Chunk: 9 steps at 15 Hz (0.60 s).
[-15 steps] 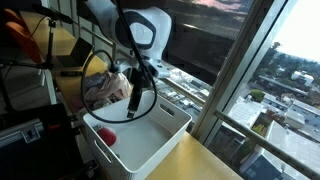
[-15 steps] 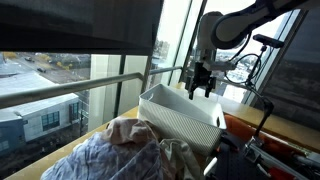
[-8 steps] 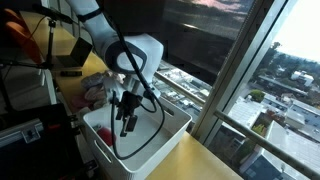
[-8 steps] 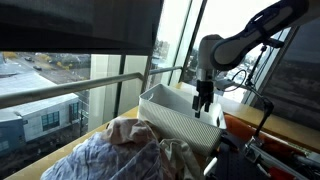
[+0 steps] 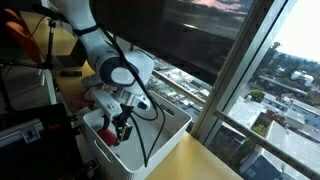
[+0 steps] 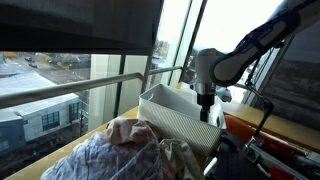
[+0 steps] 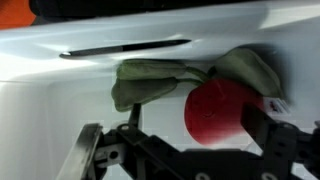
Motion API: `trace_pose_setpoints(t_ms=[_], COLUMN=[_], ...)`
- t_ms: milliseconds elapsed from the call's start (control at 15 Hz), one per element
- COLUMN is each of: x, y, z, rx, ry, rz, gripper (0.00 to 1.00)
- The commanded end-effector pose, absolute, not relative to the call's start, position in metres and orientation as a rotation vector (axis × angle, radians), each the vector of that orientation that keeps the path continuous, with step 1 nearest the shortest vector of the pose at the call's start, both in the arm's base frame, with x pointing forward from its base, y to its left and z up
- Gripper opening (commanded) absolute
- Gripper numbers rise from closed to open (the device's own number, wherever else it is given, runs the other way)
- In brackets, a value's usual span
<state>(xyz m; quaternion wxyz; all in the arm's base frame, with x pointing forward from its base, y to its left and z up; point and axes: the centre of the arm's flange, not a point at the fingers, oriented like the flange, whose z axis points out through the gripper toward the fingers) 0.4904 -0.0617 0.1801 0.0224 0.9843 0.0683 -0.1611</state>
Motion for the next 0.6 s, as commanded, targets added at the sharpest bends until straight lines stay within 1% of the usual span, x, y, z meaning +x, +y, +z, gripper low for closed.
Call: trace_pose_setpoints(t_ms=[0,333,533], x=[0.497,0.507,0.504], y=[-0.061,-0.063,-0.070], z=[0.167,0.150,0.125], rx=[2.965,2.874,2.874], ry=[0.345,0.458,0.463], rz=[-0.433,-0.324,-0.362], gripper=[1.00,1.00,1.00])
